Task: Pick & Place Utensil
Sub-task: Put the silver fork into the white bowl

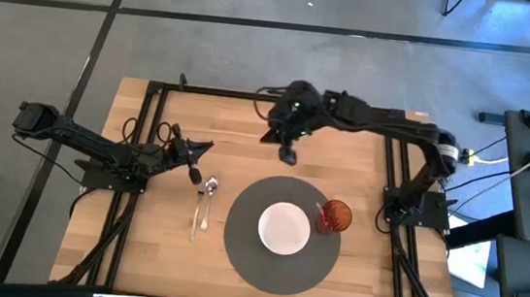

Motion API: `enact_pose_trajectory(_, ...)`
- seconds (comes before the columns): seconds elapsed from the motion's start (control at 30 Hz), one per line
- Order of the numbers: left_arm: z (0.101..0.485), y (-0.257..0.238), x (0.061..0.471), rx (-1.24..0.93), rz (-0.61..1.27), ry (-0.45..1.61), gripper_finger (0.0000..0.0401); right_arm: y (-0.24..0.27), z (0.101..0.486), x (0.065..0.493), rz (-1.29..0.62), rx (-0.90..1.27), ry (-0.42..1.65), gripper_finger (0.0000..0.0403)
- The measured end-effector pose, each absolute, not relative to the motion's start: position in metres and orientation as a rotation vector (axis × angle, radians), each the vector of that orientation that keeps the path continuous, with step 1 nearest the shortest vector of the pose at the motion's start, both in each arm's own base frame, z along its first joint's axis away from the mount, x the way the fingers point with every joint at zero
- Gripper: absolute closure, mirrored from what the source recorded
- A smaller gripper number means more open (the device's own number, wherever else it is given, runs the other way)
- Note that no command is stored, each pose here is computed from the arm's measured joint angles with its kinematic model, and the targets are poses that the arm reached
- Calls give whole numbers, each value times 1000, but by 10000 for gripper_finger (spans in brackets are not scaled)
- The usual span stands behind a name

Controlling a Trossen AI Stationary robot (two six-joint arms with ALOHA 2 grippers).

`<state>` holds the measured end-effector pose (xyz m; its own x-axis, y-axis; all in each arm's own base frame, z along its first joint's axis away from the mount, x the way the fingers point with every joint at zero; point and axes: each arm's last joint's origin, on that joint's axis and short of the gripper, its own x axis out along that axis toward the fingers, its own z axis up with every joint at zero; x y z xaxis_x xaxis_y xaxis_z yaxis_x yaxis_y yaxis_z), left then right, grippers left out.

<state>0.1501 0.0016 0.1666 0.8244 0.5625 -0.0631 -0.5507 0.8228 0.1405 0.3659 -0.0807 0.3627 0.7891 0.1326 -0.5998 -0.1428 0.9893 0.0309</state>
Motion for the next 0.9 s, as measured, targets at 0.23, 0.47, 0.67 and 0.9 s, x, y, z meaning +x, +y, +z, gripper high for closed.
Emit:
enact_pose_trajectory(0.23,168,2,150,118,593,91,398,-102,392,294,-100,-28,775,400)
enact_pose_trajectory(0.47,168,2,150,118,594,91,399,-104,382,215,-111,11,574,400)
enact_pose_trajectory(0.67,169,2,150,111,597,76,400,-91,359,151,-83,26,362,401)
enact_pose_trajectory(0.9,170,2,150,108,598,71,399,-72,333,116,-9,90,232,401)
